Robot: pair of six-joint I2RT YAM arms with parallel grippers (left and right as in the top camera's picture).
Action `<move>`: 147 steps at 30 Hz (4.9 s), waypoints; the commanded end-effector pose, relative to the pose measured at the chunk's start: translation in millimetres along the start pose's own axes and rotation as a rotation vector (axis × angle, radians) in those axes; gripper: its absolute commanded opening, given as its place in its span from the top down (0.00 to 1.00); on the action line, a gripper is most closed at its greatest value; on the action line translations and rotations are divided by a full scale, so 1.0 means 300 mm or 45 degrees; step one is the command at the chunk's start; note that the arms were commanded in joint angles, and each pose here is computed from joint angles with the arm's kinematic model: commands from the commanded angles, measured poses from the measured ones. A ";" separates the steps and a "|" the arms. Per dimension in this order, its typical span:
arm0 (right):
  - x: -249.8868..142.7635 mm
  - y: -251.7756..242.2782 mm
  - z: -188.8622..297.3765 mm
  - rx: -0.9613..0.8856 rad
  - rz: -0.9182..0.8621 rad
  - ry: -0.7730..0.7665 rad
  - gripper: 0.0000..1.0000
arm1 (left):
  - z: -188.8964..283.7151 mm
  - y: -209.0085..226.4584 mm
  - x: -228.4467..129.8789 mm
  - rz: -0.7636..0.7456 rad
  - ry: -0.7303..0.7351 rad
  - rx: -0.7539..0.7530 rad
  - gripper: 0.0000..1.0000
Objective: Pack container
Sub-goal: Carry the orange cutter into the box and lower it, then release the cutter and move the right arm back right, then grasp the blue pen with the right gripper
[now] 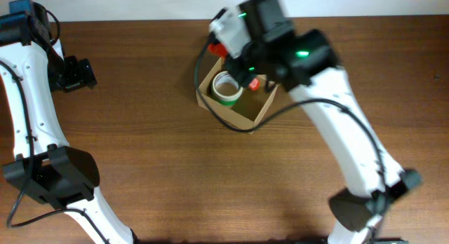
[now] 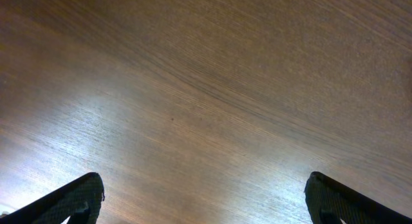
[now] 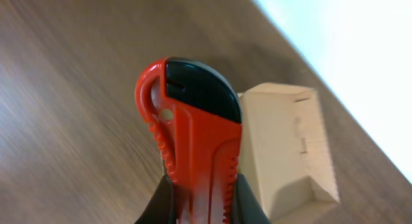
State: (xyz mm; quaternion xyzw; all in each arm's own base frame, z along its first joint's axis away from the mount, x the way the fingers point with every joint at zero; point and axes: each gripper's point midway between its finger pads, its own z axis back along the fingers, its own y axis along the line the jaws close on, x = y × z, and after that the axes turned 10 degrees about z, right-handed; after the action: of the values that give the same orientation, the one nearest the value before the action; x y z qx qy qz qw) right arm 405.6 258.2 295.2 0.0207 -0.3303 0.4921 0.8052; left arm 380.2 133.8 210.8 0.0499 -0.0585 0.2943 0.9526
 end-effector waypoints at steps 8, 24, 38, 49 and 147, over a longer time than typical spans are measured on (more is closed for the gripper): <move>-0.213 0.048 -0.396 0.116 0.049 0.375 0.96 | -0.008 -0.005 -0.003 -0.007 0.013 -0.009 0.00; -0.299 0.090 -0.487 0.243 0.002 0.443 0.96 | -0.008 -0.005 -0.003 -0.007 0.013 -0.009 0.00; -0.325 0.163 -0.557 0.370 -0.041 0.451 0.96 | -0.008 -0.005 -0.003 -0.007 0.013 -0.009 0.00; -0.354 0.216 -0.598 0.441 -0.049 0.480 0.93 | -0.008 -0.005 -0.003 -0.007 0.013 -0.009 0.00; -1.549 0.111 -0.118 0.051 -1.150 1.080 0.41 | -0.008 -0.005 -0.003 -0.007 0.013 -0.009 0.00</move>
State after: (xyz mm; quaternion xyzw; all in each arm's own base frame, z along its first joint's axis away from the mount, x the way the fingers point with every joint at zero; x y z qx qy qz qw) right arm 260.4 -67.7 4.1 -0.0177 0.0657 0.0888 0.9937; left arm 380.2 133.8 210.8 0.0499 -0.0585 0.2945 0.9526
